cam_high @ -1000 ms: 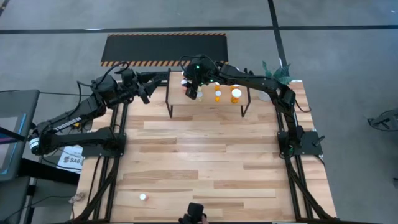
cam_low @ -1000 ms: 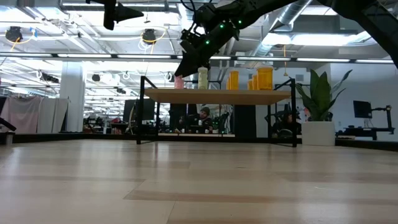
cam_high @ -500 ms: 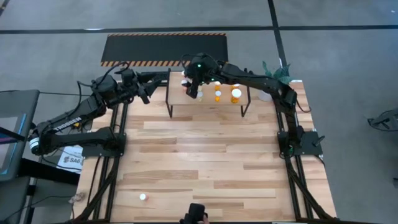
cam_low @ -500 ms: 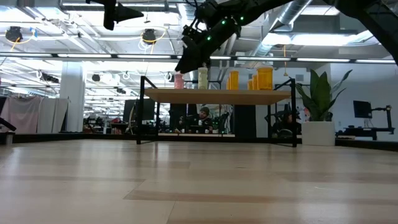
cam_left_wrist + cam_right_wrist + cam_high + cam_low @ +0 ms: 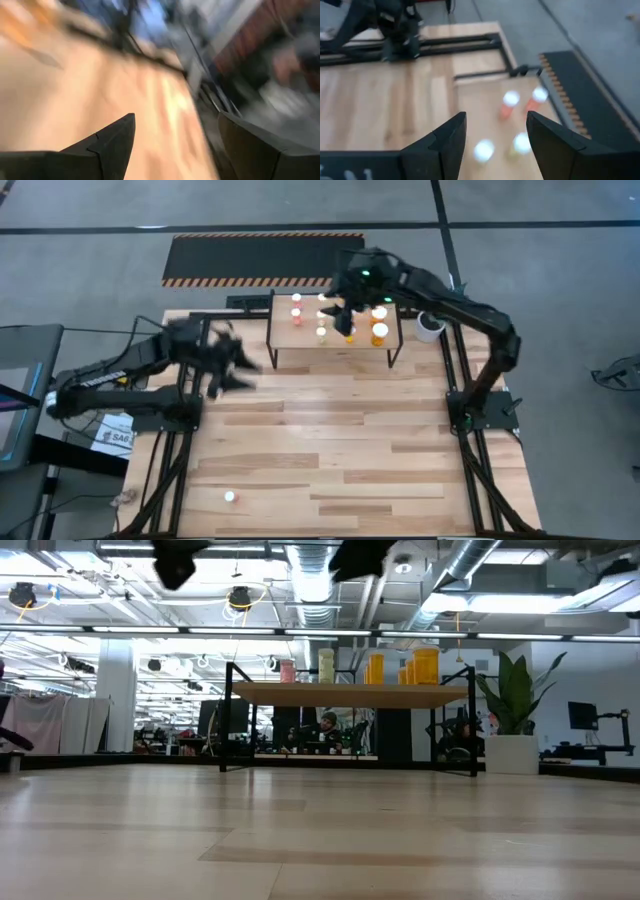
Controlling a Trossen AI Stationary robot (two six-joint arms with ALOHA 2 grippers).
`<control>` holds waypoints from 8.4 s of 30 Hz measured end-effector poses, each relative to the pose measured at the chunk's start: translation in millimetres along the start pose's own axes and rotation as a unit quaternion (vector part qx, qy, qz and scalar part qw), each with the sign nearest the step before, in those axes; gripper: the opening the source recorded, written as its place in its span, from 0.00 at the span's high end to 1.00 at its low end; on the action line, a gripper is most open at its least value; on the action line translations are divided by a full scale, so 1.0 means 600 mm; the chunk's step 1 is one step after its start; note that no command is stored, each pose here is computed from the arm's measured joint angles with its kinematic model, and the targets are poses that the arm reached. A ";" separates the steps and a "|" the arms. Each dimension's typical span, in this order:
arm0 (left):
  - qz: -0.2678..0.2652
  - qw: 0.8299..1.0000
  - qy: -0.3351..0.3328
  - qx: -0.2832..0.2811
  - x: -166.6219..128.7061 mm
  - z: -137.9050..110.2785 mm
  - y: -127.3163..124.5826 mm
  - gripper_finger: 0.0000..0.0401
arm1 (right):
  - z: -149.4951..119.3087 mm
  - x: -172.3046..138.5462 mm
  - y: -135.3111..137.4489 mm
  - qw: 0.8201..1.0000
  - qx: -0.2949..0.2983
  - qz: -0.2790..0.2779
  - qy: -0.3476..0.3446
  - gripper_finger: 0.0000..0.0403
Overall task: Pick and place medicine bottles onto shelf by color
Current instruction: Put the pink pill bottle on the shelf aligned with the other small pink pill bottles, then return to Home Position
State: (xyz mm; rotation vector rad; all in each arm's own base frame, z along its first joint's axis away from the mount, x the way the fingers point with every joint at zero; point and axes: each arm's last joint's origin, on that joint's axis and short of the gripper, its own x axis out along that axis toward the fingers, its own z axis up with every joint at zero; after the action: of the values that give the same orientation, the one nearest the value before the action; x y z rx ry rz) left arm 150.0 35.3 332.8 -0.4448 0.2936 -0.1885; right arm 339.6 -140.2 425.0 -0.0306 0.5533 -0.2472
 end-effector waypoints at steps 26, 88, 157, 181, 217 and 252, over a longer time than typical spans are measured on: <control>-0.024 0.917 0.383 0.109 0.127 -0.292 -0.249 0.34 | -0.085 -0.219 0.191 0.986 -0.013 0.052 0.160 0.45; -0.090 0.818 0.457 0.338 0.171 -0.376 -0.252 0.63 | -0.155 -0.234 0.145 0.995 0.054 -0.039 0.080 0.46; 0.317 0.923 0.208 -0.061 0.159 0.187 0.144 0.73 | -0.150 -0.242 0.184 0.998 0.028 0.016 0.058 0.46; 0.334 0.897 0.286 -0.029 0.180 0.162 0.228 0.73 | -0.148 -0.238 0.167 0.998 0.042 -0.006 0.057 0.46; 0.344 0.909 0.234 0.016 0.177 0.211 0.210 0.39 | -0.148 -0.237 0.164 0.998 0.029 -0.001 0.058 0.46; 0.101 0.980 -0.163 0.060 -0.021 -0.025 0.004 0.37 | -0.265 -0.206 0.160 0.974 0.136 0.018 -0.183 0.47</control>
State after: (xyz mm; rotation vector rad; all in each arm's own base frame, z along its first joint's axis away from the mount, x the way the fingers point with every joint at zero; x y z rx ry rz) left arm 133.8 34.5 321.9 -0.3175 0.0048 0.0659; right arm 176.2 -11.4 344.4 0.1955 0.1499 -0.2734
